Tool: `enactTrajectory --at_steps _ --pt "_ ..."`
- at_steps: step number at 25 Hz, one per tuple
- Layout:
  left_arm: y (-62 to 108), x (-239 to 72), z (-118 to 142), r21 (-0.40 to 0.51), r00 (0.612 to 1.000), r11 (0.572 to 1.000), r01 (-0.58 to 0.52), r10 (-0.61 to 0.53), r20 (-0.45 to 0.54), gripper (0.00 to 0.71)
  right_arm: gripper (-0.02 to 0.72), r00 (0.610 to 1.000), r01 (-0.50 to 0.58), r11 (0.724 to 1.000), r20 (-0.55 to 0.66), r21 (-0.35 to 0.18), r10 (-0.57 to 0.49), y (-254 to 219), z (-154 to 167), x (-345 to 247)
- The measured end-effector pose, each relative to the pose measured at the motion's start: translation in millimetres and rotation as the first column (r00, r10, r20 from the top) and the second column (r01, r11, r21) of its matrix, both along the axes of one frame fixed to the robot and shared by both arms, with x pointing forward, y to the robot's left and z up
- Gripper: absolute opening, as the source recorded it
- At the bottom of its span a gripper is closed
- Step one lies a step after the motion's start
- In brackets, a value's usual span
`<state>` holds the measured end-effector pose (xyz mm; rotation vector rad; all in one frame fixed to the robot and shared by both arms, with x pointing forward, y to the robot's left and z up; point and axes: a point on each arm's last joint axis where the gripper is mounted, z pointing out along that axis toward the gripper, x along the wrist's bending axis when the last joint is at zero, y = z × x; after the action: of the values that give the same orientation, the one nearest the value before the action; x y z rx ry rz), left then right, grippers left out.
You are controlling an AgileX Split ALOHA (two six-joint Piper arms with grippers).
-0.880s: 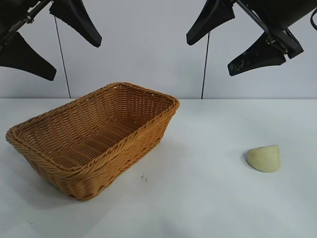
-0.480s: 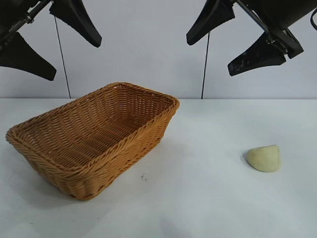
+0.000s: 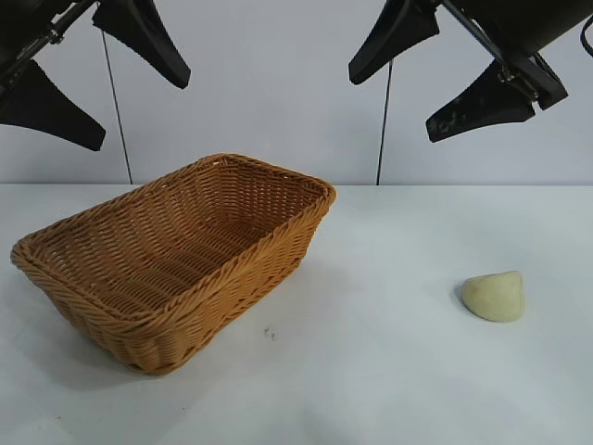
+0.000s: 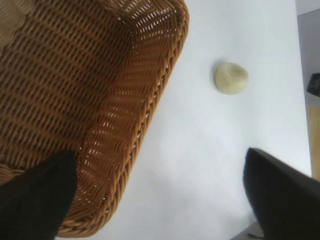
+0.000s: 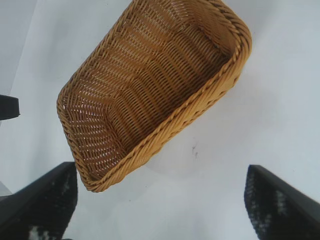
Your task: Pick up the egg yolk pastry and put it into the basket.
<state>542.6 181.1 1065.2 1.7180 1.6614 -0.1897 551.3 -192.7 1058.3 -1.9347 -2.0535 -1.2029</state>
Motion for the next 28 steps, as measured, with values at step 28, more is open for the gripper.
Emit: enactTrajectory --at_steps 28 --pt "34.7 -48.4 52.4 0.018 0.988 0.989 -0.147 0.148 -0.048 0.696 0.624 1.0 0.001 1.0 0.002 0.0 -0.001 -0.1 0.1 0.2"
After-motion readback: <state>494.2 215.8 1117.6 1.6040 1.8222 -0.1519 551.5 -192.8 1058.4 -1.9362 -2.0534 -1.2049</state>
